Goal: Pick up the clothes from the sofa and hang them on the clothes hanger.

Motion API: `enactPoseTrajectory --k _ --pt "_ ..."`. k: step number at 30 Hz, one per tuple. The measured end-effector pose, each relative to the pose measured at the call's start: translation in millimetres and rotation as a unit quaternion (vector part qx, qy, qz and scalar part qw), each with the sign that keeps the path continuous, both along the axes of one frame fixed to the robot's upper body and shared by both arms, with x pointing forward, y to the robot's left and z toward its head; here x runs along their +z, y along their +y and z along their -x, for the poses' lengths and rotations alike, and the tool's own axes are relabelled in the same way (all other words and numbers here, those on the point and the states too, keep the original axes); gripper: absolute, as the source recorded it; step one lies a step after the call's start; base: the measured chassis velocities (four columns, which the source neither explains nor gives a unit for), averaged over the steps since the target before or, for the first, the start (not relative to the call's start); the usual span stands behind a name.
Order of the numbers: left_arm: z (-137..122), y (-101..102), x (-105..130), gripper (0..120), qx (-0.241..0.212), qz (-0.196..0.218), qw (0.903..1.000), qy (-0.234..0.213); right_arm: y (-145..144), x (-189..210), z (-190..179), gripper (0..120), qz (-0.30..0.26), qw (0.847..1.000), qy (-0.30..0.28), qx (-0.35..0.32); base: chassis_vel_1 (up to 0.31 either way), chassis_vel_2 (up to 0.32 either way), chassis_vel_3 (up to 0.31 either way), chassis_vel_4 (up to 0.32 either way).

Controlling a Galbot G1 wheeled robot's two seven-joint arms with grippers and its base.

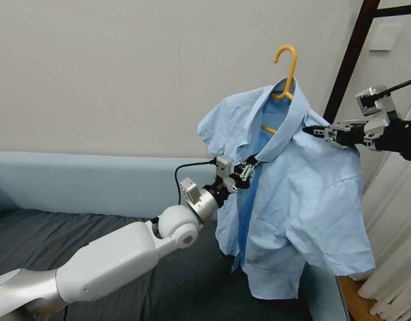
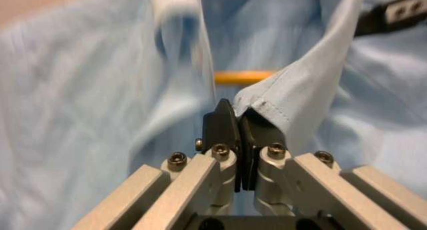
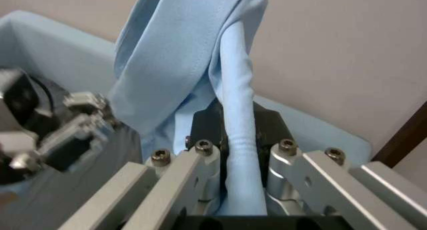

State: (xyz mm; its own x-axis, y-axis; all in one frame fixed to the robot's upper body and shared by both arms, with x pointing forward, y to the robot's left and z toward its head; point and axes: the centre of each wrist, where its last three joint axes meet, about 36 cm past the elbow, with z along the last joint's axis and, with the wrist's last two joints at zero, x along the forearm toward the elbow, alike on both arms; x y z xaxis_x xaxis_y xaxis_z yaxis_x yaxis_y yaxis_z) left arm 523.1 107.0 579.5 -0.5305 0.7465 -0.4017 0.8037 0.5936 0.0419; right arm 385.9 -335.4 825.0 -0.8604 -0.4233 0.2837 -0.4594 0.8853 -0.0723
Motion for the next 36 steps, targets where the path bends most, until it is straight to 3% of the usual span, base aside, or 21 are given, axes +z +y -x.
enactPoseTrajectory --k 4,6,9,12,14,18,23,29,33,36 --pt "-8 10 34 0 0.018 -0.021 0.9989 -0.038 -1 -7 -2 7 0.009 1.000 0.000 0.004 0.000 0.000 0.000 0.000" --pt "-10 13 39 0 0.023 -0.029 0.9985 -0.041 -1 -7 -2 7 0.011 1.000 0.000 0.005 0.000 0.000 0.000 0.000" --pt "-11 15 38 0 0.037 -0.056 0.9969 -0.042 -1 -7 -2 7 0.013 1.000 -0.003 0.007 0.000 0.000 0.000 0.000" --pt "-10 14 29 0 0.079 -0.089 0.9923 -0.035 -1 -3 -2 7 0.013 1.000 -0.007 0.009 0.000 0.000 0.000 0.000" --pt "-6 11 27 0 0.093 -0.089 0.9913 -0.026 0 -1 -1 7 0.011 1.000 -0.008 0.011 0.000 0.000 0.000 0.000" --pt "7 10 25 12 0.120 -0.091 0.9885 -0.007 3 6 1 7 0.006 1.000 -0.013 0.012 0.000 0.000 0.000 0.000" --pt "35 24 20 29 0.149 -0.093 0.9844 0.010 -2 9 -1 7 -0.002 1.000 -0.017 0.002 0.000 0.000 0.000 0.000" --pt "88 63 -20 52 0.190 -0.105 0.9751 0.048 -14 -11 -6 7 -0.015 1.000 -0.012 -0.005 0.000 0.000 0.000 0.000" --pt "128 98 -43 69 0.237 -0.082 0.9643 0.086 -26 -40 -11 7 -0.023 1.000 -0.008 -0.010 0.000 0.000 0.000 0.000" --pt "145 108 -58 78 0.256 -0.070 0.9593 0.097 -34 -55 -17 7 -0.034 0.999 -0.007 -0.016 0.000 0.000 0.000 0.000"
